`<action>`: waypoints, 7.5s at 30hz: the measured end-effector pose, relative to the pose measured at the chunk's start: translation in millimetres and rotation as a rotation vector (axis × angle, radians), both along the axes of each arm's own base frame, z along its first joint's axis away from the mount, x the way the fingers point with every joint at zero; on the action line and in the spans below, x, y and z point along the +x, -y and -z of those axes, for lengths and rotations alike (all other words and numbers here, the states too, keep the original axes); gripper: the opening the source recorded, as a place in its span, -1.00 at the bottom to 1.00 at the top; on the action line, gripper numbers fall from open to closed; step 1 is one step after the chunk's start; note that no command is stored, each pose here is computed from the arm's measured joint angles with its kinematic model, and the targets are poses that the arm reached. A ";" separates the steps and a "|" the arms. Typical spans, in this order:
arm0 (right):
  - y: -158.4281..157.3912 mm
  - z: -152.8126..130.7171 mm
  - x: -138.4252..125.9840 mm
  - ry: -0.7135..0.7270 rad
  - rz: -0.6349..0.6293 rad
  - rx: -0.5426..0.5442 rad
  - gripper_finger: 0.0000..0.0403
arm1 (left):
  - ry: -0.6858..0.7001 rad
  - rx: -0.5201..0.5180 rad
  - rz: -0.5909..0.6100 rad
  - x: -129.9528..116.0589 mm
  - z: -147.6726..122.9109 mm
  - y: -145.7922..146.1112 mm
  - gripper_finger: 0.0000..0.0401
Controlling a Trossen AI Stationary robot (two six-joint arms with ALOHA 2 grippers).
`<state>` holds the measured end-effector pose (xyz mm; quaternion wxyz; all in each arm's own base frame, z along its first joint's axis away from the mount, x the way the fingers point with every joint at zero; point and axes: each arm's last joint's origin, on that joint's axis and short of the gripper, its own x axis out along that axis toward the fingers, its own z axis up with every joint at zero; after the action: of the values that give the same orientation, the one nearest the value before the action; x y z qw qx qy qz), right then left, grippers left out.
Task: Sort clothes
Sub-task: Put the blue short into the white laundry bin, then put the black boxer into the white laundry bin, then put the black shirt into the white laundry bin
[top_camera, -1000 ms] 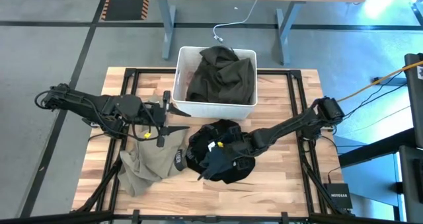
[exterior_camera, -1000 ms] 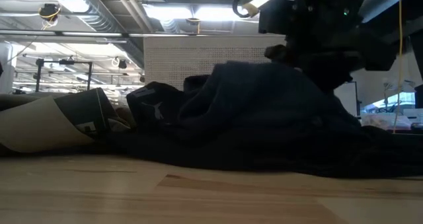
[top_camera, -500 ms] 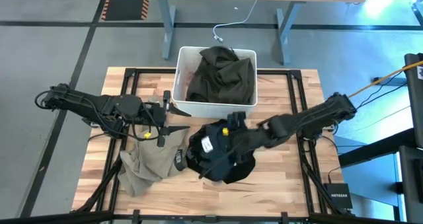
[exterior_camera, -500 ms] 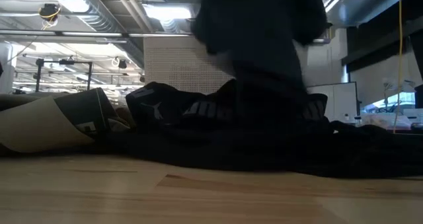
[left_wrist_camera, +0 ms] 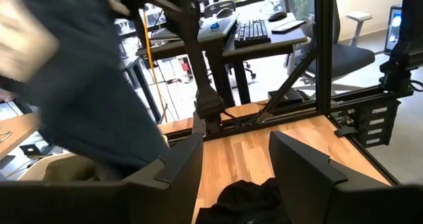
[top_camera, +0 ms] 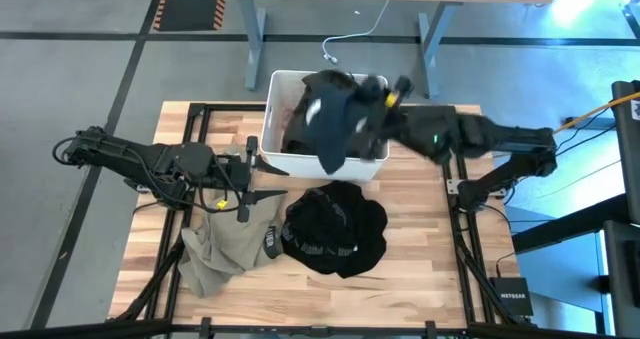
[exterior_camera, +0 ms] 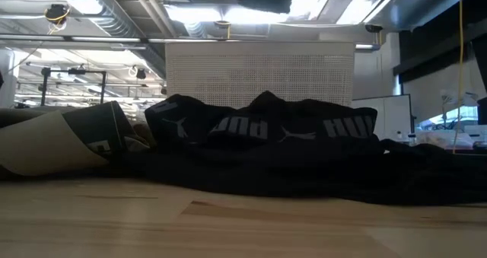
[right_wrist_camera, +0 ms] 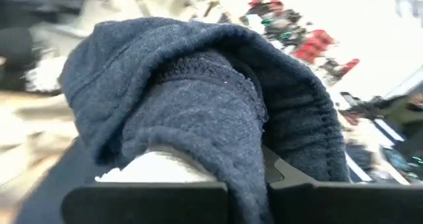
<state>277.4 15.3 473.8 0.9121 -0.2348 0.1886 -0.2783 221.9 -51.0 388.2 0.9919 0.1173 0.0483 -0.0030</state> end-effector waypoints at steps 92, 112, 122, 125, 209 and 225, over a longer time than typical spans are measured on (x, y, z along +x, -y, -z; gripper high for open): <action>44.5 -37.2 11.7 0.316 -0.091 -0.048 -0.96 | -0.041 -0.006 -0.004 -0.5 4.0 -0.2 -0.15; 49.8 38.1 5.8 -0.258 -0.161 0.475 0.07 | -0.047 -0.010 -0.004 -0.6 4.6 -0.2 -0.15; -40.6 148.7 38.4 -0.498 -0.462 0.589 0.15 | -0.045 -0.034 -0.007 -0.5 4.5 -0.2 -0.15; -57.6 195.0 45.5 -0.548 -0.476 0.589 0.15 | -0.045 -0.034 -0.007 -0.5 4.5 -0.2 -0.15; 137.7 33.7 23.0 -0.146 0.028 0.369 -0.81 | -0.011 0.003 -0.002 -0.2 1.0 -0.1 -0.15; 87.6 39.4 -1.3 -0.490 0.131 0.599 0.30 | -0.028 0.000 -0.002 -0.4 2.6 -0.2 -0.15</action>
<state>276.1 -72.3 434.4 0.8485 -0.0050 0.4882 -0.2044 221.4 -50.9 385.6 0.9911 0.1174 0.0621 -0.0034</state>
